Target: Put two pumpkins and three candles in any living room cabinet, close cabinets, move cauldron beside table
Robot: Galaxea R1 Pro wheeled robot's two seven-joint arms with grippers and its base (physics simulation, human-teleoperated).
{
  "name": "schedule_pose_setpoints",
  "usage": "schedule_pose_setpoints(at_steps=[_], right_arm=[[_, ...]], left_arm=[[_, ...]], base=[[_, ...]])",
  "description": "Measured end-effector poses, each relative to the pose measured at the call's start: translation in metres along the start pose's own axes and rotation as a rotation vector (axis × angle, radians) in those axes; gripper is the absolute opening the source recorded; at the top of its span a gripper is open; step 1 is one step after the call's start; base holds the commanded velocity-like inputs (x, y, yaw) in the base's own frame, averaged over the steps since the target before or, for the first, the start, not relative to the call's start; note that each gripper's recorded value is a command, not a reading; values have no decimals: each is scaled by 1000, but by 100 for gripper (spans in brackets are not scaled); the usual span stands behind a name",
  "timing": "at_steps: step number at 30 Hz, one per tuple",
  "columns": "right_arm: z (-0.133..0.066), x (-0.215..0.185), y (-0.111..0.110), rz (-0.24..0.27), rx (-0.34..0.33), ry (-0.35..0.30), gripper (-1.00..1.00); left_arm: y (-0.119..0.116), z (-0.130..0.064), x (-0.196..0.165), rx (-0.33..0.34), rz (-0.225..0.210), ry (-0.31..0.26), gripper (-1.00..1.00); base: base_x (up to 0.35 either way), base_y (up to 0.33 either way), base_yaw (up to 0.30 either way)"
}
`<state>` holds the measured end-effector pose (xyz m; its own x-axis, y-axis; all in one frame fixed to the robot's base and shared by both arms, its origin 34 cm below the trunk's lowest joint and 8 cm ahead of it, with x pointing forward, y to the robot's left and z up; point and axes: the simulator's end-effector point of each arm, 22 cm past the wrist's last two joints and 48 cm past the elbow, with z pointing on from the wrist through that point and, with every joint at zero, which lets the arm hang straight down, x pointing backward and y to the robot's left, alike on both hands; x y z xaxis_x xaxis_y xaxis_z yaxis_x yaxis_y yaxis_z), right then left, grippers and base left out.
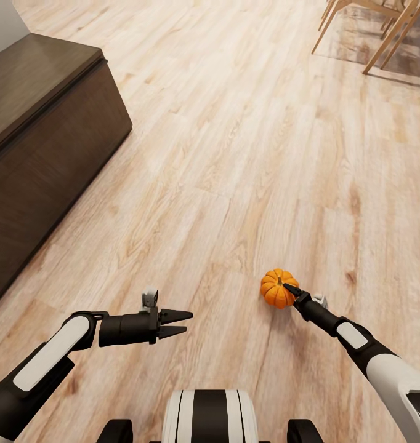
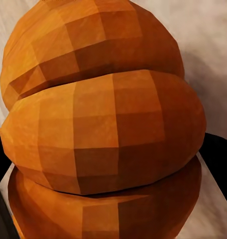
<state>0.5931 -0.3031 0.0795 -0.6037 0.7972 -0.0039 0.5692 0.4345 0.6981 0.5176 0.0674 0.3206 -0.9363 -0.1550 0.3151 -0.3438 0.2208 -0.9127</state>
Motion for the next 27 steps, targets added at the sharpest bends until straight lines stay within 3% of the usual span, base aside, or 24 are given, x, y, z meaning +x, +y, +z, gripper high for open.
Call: schedule_pose_setpoints(at_steps=[15, 27], right_arm=[[-10, -16, 39, -26, -55, -31, -100], [-22, -26, 78, -47, -137, -49, -100]], left_arm=[[-30, -6, 0, 10, 61, -13, 100], [-56, -8, 3, 24, 108, -22, 100]], base=[[0, 0, 0], [0, 0, 0]])
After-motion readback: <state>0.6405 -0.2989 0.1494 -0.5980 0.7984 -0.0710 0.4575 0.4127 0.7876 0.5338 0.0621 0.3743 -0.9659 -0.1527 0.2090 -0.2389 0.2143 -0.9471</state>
